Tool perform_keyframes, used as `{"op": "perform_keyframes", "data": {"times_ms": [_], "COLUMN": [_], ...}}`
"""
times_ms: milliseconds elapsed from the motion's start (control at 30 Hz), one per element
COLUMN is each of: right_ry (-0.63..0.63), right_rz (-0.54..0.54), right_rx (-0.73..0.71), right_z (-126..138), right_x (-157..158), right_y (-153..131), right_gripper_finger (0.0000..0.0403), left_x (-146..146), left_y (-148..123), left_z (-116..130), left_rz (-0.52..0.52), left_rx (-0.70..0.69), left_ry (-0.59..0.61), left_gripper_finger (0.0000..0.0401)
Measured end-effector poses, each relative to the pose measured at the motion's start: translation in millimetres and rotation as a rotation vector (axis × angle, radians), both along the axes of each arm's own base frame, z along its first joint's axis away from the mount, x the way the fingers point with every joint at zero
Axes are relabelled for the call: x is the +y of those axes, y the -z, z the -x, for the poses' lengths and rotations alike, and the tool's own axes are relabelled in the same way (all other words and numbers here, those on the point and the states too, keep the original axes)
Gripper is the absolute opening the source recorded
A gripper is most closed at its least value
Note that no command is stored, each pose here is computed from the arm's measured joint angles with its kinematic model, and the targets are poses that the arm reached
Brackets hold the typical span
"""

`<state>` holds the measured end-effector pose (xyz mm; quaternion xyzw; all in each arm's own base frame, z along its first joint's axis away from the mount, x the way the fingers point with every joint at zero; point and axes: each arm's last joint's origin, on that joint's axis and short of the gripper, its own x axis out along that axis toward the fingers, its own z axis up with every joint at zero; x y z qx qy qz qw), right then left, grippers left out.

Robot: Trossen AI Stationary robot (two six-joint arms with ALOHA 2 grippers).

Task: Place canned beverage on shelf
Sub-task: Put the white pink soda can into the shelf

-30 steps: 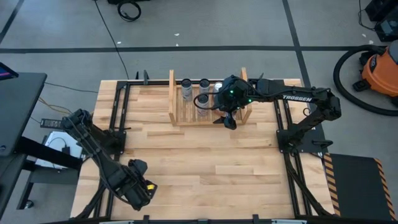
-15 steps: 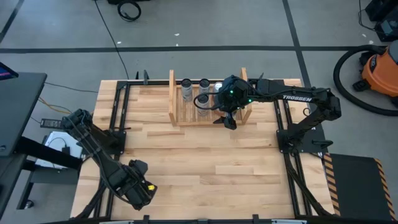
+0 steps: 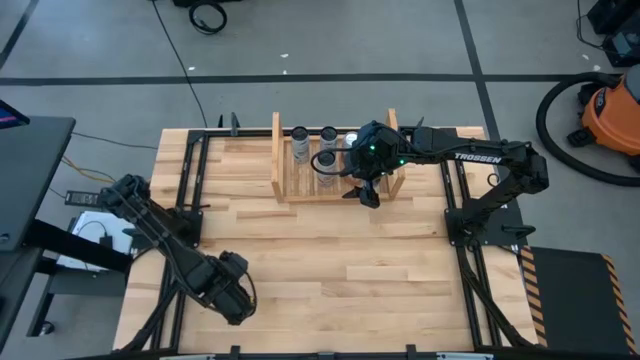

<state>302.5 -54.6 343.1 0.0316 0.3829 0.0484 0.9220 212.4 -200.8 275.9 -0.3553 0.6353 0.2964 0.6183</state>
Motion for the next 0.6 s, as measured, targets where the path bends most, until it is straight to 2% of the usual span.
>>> {"op": "perform_keyframes", "data": {"times_ms": [133,367,600], "right_ry": [0.001,0.001,0.007], "right_rz": [0.001,0.003,0.007], "right_rx": [0.0,0.001,-0.004], "right_z": [0.0,0.0,3.7], "right_x": [0.0,-0.1,-1.8], "right_y": [0.0,0.1,-2.8], "right_gripper_finger": [0.032,0.032,0.032], "left_x": [8.4,33.5,60.1], "left_y": [-1.8,-18.4,-19.5], "left_z": [-5.4,-17.7,-32.6], "left_rz": [0.018,-0.026,0.012], "left_rx": [0.012,0.007,0.027], "left_ry": [0.047,0.109,0.246], "left_gripper_finger": [0.0251,0.0251,0.0251]}}
